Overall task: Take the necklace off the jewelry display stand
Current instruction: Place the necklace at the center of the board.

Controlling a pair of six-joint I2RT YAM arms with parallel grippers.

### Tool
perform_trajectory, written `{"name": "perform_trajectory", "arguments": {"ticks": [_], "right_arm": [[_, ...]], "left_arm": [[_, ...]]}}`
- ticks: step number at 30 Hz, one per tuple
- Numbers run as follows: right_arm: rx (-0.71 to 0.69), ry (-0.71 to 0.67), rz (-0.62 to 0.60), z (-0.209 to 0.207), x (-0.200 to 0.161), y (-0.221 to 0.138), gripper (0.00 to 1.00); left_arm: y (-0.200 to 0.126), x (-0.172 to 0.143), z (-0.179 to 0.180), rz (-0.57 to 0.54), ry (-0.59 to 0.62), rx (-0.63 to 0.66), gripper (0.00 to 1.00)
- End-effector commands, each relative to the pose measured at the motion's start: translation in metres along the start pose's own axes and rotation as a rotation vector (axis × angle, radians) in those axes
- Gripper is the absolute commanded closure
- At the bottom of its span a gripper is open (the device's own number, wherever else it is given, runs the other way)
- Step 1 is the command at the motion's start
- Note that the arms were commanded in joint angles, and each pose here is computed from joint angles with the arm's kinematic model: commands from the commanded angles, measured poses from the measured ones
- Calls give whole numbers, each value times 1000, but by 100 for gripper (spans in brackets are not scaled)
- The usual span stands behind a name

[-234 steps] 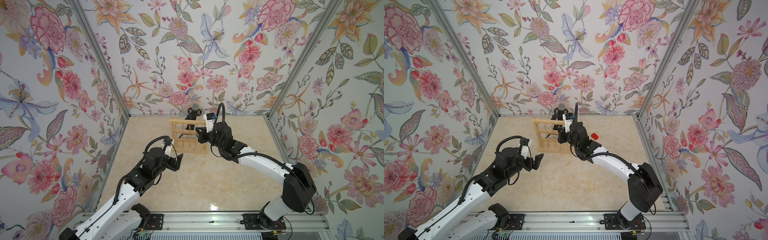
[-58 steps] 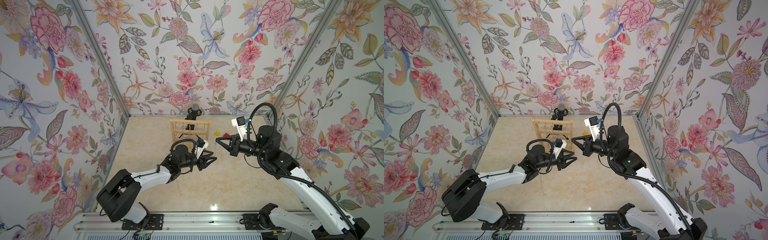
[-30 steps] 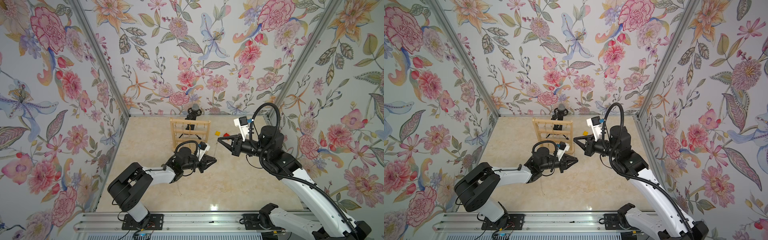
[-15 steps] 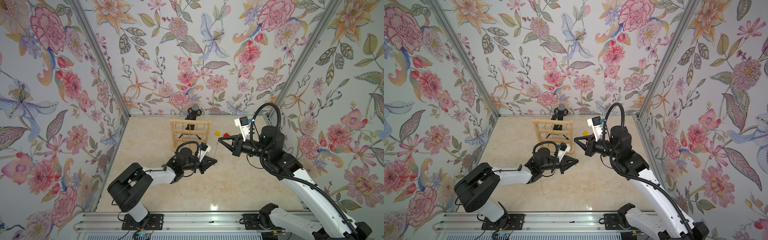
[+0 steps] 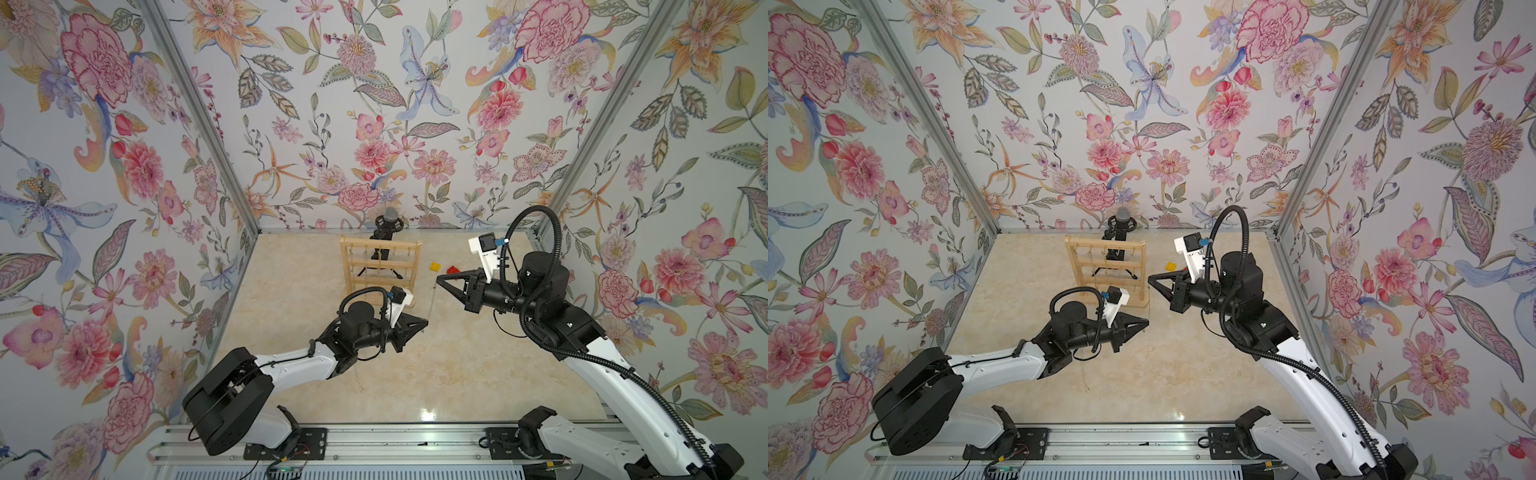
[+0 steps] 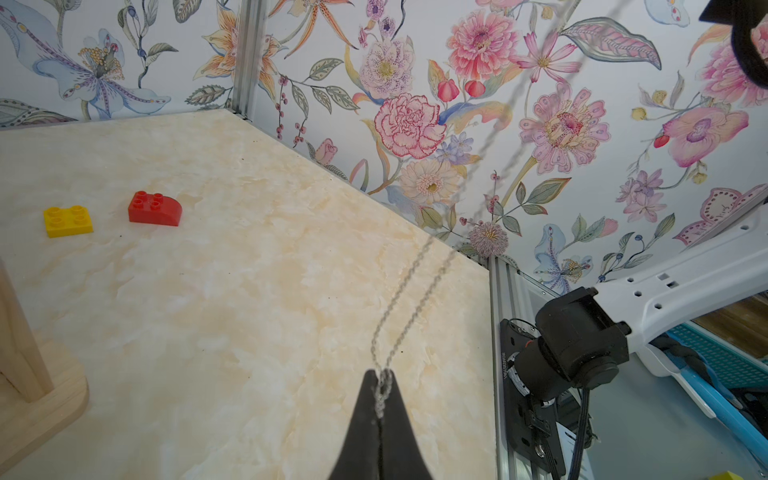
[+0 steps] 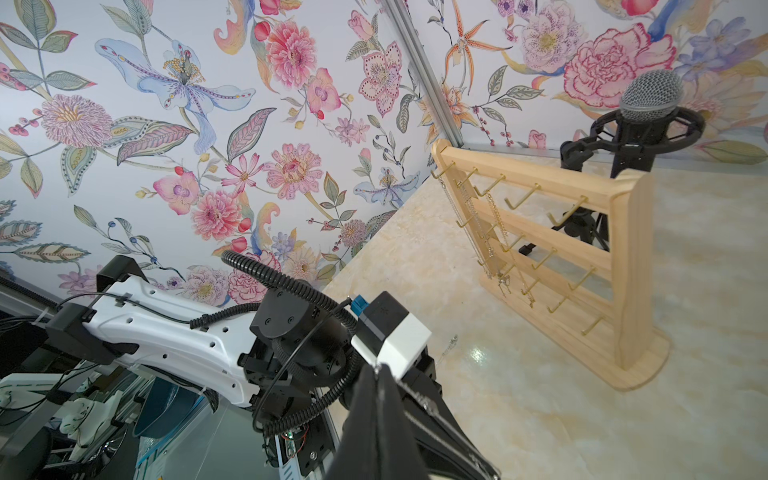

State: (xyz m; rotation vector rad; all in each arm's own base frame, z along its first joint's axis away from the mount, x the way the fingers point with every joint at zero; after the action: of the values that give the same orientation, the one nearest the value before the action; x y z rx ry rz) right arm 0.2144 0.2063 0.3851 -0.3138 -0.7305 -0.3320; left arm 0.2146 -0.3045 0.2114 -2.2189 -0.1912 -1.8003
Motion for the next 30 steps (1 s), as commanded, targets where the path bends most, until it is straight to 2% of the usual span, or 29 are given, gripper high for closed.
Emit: {"name": "perform_trajectory", "arguments": {"ticks": [1,15,30], "right_arm": [[5,-35,-16,7,6,1,100],[-41,-54,54,3,-14,44,100],[-79,-14,130,-24,-54,92,100]], "left_arm": [[-8,-4,-7,16,-36,26,99],[-40,-34,-23,84,-142,99,99],[-76,-81,-35,134,-362,206,99]]}}
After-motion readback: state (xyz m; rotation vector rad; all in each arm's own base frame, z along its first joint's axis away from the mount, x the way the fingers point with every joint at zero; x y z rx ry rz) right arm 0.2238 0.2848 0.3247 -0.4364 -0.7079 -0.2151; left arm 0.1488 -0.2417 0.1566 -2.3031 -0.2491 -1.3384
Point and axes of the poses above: each gripper's point midway between its finger pads, its own y axis out along the fingers, its own z axis along the line the jaws close on, x = y × z, the point moved 5 cm from there along -y, back along the fingers, and after that the axes turned 13 degrees about y, right-handed, at the moved point
